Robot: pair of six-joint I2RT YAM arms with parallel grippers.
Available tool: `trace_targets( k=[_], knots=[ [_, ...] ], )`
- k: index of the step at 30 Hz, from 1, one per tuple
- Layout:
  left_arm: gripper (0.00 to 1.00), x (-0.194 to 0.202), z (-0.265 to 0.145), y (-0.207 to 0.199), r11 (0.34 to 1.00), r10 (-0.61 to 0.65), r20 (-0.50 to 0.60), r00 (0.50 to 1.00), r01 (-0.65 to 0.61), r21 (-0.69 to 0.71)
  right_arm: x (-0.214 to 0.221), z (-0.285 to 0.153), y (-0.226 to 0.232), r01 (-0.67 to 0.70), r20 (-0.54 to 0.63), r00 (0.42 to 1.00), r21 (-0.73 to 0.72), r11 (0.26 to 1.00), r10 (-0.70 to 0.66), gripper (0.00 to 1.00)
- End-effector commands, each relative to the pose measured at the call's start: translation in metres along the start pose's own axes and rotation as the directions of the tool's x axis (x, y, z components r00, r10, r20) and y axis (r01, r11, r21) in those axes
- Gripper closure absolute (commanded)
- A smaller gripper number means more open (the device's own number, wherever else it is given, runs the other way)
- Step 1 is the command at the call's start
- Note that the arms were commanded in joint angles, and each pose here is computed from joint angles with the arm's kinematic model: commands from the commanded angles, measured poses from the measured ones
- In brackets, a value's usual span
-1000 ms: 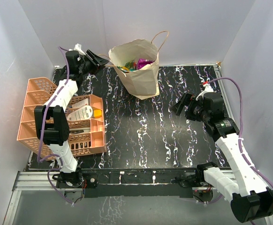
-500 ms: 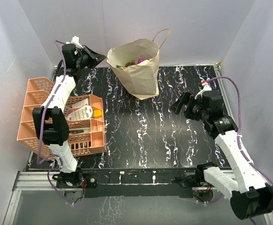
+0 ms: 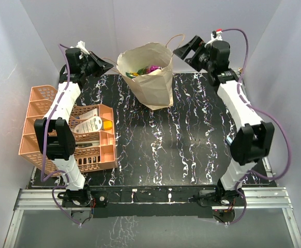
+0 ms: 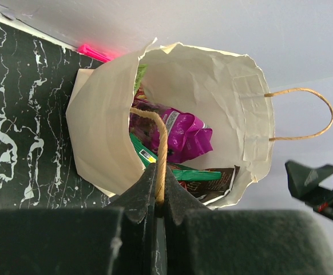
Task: Take the snacks out of the paper bag
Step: Adjust the paper bag at the center of the board.
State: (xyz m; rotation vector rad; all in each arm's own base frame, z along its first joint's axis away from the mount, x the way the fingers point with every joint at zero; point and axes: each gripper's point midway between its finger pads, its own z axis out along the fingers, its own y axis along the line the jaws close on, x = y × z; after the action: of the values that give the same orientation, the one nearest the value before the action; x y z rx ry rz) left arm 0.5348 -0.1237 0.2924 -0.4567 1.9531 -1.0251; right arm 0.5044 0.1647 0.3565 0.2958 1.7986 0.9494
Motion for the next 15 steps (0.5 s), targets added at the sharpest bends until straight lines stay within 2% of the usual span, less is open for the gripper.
trace_targets(
  k=[1, 3, 9, 12, 15],
  knots=[
    [1.0, -0.031, -0.038, -0.048, 0.993, 0.082, 0.086, 0.993, -0.089, 0.075, -0.044, 0.033, 0.022, -0.004, 0.105, 0.994, -0.11, 0.994, 0.015, 0.02],
    [1.0, -0.032, -0.04, -0.05, 0.992, 0.086, 0.099, 0.991, -0.094, 0.081, -0.046, 0.046, 0.025, -0.025, 0.096, 0.995, -0.15, 0.988, 0.039, 0.04],
    [1.0, -0.045, -0.042, -0.049, 0.992, 0.095, 0.129, 0.987, -0.105, 0.071, -0.053, 0.071, 0.033, -0.07, 0.085, 0.992, -0.229, 0.971, 0.092, 0.27],
    [1.0, -0.058, -0.04, -0.05, 0.992, 0.084, 0.131, 0.988, -0.095, 0.078, -0.061, 0.076, 0.041, -0.07, 0.101, 0.99, -0.257, 0.964, 0.099, 0.48],
    [1.0, -0.071, -0.038, -0.053, 0.992, 0.076, 0.136, 0.988, -0.089, 0.09, -0.066, 0.081, 0.045, -0.073, 0.104, 0.989, -0.266, 0.961, 0.103, 0.55]
  ],
)
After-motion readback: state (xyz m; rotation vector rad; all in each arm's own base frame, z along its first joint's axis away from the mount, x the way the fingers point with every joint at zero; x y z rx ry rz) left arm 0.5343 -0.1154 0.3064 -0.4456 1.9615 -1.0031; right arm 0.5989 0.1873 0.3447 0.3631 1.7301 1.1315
